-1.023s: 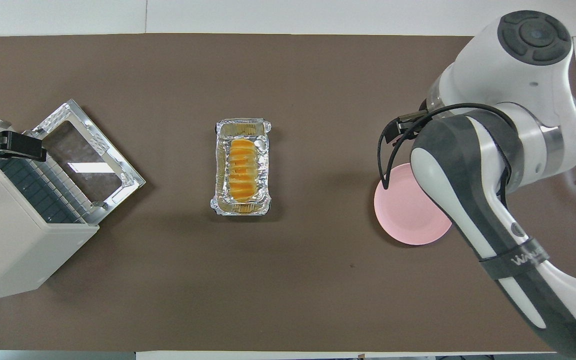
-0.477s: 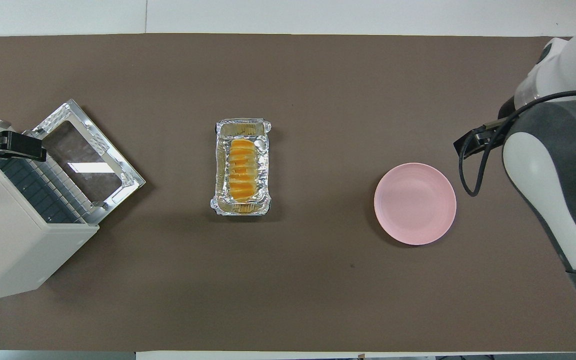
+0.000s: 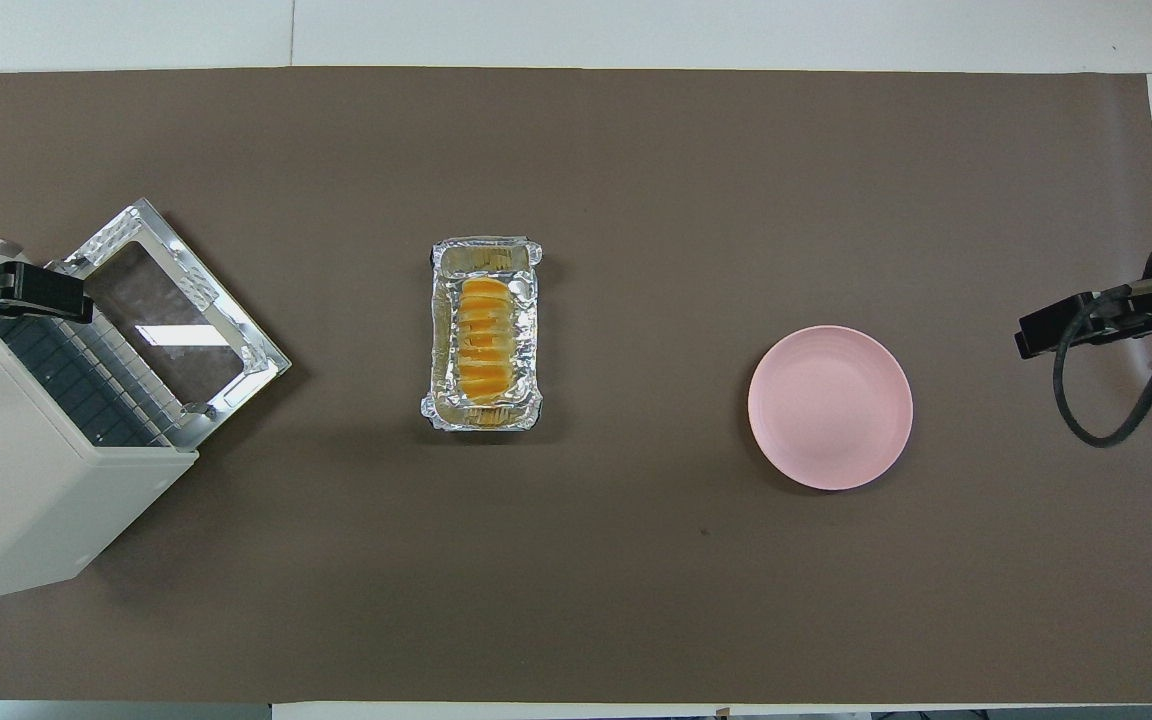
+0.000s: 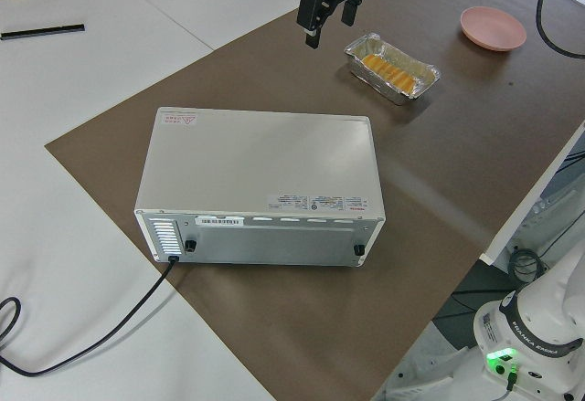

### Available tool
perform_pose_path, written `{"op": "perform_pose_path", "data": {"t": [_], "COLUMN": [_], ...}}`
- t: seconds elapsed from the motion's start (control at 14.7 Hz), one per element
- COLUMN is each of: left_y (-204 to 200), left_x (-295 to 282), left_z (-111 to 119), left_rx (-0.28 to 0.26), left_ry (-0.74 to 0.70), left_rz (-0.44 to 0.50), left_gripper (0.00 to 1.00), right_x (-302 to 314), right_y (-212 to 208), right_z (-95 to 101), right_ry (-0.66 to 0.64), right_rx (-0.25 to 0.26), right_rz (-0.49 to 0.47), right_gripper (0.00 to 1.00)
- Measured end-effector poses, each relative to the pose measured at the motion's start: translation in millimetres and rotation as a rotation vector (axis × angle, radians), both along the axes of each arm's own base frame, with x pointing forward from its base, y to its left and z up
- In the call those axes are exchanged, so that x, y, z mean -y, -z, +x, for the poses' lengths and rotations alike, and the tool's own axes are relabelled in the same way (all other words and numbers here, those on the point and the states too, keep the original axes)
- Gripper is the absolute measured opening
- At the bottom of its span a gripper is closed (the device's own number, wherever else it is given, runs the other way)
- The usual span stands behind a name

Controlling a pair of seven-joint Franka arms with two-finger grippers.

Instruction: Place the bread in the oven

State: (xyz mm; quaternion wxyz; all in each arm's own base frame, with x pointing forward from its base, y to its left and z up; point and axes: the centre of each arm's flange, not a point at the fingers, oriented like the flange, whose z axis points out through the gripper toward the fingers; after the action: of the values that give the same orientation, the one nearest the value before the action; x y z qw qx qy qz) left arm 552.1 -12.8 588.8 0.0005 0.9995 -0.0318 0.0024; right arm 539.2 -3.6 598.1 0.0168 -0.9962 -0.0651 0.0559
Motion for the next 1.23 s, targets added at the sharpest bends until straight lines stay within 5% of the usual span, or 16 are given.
{"op": "perform_pose_path", "data": {"t": [0.68, 1.23], "left_y": [0.0, 1.5], "left_x": [2.9, 77.3], "left_z": [-0.1, -4.5], "left_rx": [0.000, 0.018], "left_ry": [0.006, 0.049], "left_rz": [0.000, -0.003], "left_gripper": [1.00, 1.00], "right_x": [8.1, 9.7], "right_y": [-34.1, -26.2], "right_z": [-25.7, -21.2], "right_ry": [0.033, 0.031], "right_rx": [0.042, 0.068], "right_rz": [0.015, 0.005], "right_gripper": [1.00, 1.00]}}
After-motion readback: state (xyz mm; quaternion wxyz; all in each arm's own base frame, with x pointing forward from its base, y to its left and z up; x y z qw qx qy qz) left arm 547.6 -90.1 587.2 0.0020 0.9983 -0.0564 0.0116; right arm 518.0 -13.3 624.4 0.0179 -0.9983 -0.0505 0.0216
